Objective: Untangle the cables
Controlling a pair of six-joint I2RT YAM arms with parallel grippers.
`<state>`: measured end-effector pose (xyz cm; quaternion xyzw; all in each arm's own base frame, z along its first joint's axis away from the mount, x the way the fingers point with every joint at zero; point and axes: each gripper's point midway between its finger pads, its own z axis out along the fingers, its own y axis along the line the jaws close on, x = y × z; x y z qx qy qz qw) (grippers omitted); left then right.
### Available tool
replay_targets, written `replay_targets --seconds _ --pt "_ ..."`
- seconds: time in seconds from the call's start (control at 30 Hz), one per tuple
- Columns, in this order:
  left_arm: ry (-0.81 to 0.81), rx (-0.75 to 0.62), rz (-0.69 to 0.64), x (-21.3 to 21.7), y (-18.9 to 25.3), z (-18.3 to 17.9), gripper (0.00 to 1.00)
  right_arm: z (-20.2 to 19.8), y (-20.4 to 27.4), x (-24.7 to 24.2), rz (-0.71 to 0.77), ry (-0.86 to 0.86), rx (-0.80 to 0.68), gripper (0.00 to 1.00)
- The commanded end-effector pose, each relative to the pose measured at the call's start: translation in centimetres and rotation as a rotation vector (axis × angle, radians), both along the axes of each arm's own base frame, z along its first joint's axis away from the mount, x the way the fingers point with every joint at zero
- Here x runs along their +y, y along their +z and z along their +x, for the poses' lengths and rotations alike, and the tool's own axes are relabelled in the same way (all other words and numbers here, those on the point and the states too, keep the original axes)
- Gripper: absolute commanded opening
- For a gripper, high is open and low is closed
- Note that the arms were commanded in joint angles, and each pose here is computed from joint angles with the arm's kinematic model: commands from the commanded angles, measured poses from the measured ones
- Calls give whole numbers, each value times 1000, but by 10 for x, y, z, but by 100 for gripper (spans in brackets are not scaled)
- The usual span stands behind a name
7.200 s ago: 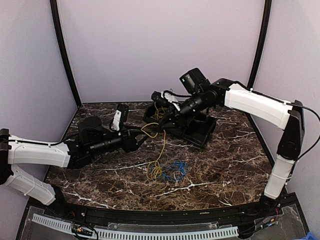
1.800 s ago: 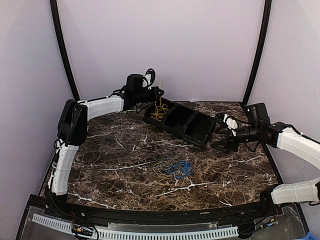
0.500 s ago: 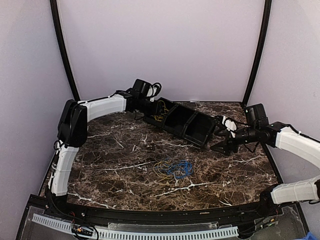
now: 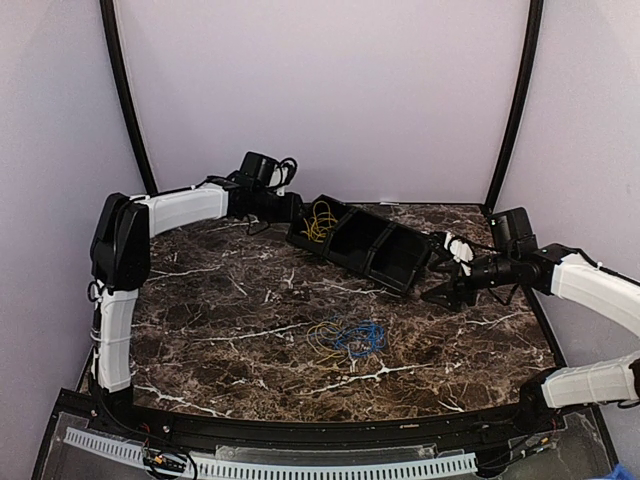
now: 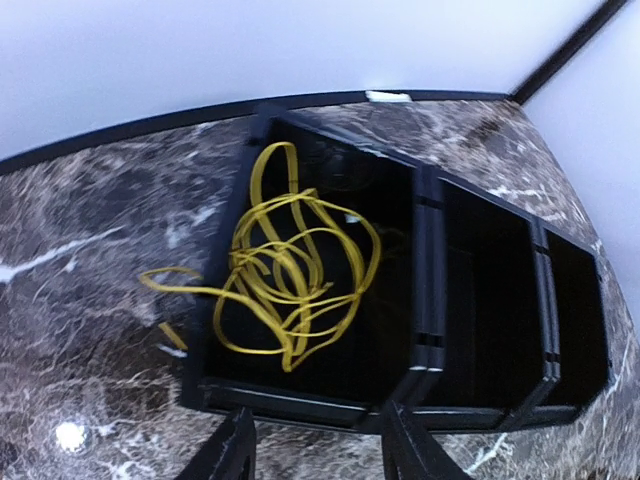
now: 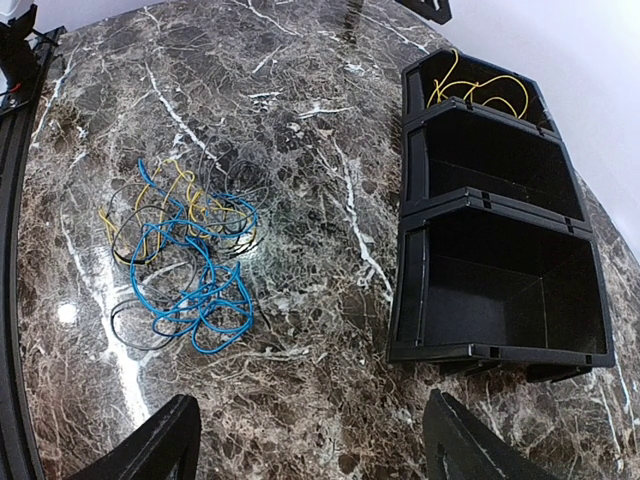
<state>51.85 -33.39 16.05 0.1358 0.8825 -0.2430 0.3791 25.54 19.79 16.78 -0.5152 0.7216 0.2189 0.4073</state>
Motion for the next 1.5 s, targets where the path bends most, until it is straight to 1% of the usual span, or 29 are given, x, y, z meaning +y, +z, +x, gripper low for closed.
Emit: replay_targets --seconds 0.0,0.07,0.2,0.27,0.33,0.47,0.53,0.67,0.83,1.03,1.13,1.2,1.33,1.37,1.47 --pt "185 33 -151 44 6 26 47 4 7 0 3 0 -26 78" --pt "216 -5 -148 50 3 33 47 5 6 0 2 -1 -25 78" --pt "245 -122 -73 66 1 49 47 5 3 0 -2 -2 -13 78" --pt "214 -179 -32 69 -2 55 47 5 1 0 -4 -4 -7 78" --pt "147 -243 42 67 -8 60 47 7 -1 1 -5 -6 1 78" --pt "20 -318 134 58 -25 64 47 9 -8 1 -13 -10 27 78" --pt "-21 -339 178 56 -35 65 47 11 -11 1 -19 -15 37 78" --pt "-94 -354 216 49 -46 66 46 14 -16 1 -30 -24 57 78" --pt "-115 -358 226 44 -47 73 45 15 -22 0 -40 -31 79 78" --pt "-134 -357 235 39 -63 82 43 19 -29 1 -54 -37 101 77" --pt "-154 -385 229 34 -64 85 40 19 -34 0 -61 -41 114 77" --pt "-175 -401 226 31 -65 86 36 20 -35 0 -65 -43 118 77" --pt "-242 -447 224 22 -66 85 25 22 -40 -1 -79 -54 131 77" --pt "-259 -471 228 20 -64 85 20 23 -40 -2 -81 -57 129 77" --pt "-311 -532 215 13 -57 83 13 25 -45 -3 -92 -65 141 77"
